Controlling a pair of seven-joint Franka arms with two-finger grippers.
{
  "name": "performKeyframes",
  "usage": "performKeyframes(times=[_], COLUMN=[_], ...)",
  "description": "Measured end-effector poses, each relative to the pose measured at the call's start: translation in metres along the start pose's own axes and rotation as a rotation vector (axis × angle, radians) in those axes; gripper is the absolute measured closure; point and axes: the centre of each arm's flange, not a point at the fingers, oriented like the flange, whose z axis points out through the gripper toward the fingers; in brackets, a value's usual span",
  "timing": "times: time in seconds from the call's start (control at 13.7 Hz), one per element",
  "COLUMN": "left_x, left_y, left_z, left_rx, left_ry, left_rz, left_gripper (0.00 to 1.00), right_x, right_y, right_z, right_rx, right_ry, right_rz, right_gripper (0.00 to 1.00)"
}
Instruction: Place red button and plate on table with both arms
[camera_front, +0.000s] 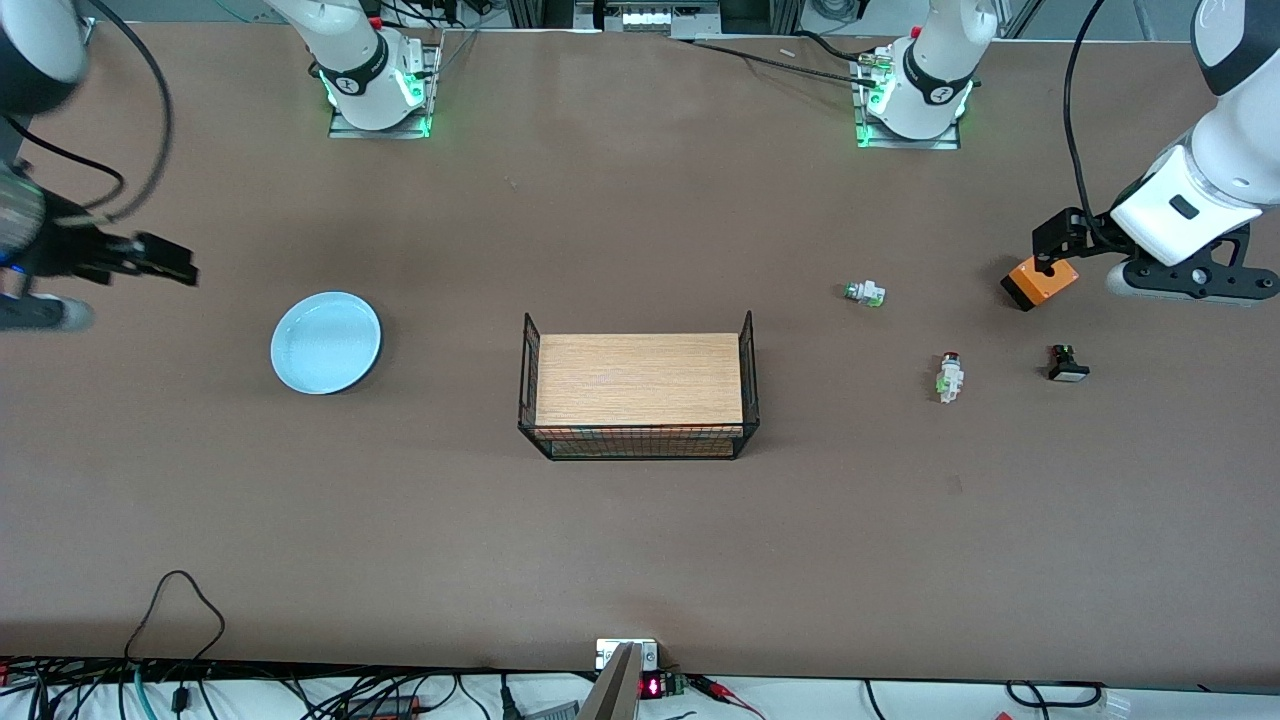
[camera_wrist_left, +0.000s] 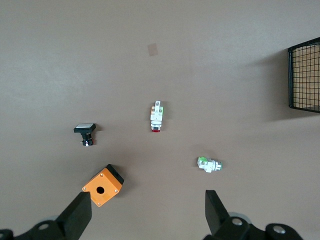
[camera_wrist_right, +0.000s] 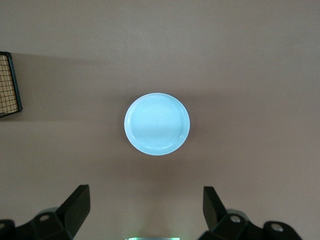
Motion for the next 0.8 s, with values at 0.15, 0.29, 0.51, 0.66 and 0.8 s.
performKeyframes(times=[0.15, 0.29, 0.51, 0.66, 0.8], left_x=[0.0, 0.0, 0.0, 0.0, 0.0], left_y=[0.0, 0.0, 0.0, 0.0, 0.0], left_z=[0.0, 0.0, 0.0, 0.0, 0.0], left_rx=[0.0, 0.0, 0.0, 0.0, 0.0], left_ry=[0.0, 0.0, 0.0, 0.0, 0.0], left_rz=[0.0, 0.0, 0.0, 0.0, 0.0], left_gripper=[0.0, 0.0, 0.0, 0.0, 0.0], right_x=[-0.003, -0.001, 0.006, 0.004, -0.002], right_y=[0.018, 0.031, 0.027, 0.023, 0.026], right_z=[-0.008, 0.005, 0.024, 0.028, 0.026], right_rx=[0.0, -0.001, -0.005, -0.003, 0.0], right_ry=[0.007, -0.015, -0.005, 0.002, 0.003], right_rz=[0.032, 0.056, 0.05, 0.044, 0.049], right_gripper=[0.0, 0.0, 0.0, 0.0, 0.0])
